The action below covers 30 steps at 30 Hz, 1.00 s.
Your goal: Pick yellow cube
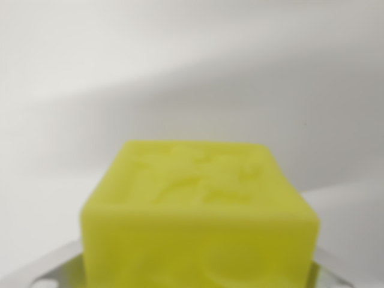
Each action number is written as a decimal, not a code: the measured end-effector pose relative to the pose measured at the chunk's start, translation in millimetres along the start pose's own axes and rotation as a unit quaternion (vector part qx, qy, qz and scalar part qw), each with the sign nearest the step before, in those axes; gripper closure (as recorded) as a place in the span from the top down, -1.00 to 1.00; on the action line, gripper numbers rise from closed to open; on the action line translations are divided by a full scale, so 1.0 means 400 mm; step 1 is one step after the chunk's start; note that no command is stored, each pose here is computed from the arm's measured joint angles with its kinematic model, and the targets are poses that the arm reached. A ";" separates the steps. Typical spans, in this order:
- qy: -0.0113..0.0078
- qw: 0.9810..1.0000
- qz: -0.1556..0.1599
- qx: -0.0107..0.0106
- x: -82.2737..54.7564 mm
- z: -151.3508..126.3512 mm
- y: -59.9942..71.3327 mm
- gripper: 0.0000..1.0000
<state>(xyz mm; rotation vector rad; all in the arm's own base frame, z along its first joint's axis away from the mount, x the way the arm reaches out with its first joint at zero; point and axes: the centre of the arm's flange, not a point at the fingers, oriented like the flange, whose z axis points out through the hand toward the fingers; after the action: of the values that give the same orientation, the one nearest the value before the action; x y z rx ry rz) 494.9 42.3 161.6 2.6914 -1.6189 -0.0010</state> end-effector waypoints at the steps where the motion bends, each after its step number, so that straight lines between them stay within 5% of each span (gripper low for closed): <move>1: 0.000 1.000 0.000 0.000 0.000 -0.006 0.000 -1.00; 30: 0.000 1.000 0.000 0.000 0.000 -0.188 0.000 -1.00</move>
<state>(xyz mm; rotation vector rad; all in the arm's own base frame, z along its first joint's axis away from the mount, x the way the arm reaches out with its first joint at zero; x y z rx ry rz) 494.9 42.3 236.8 2.6911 -1.6192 -0.0008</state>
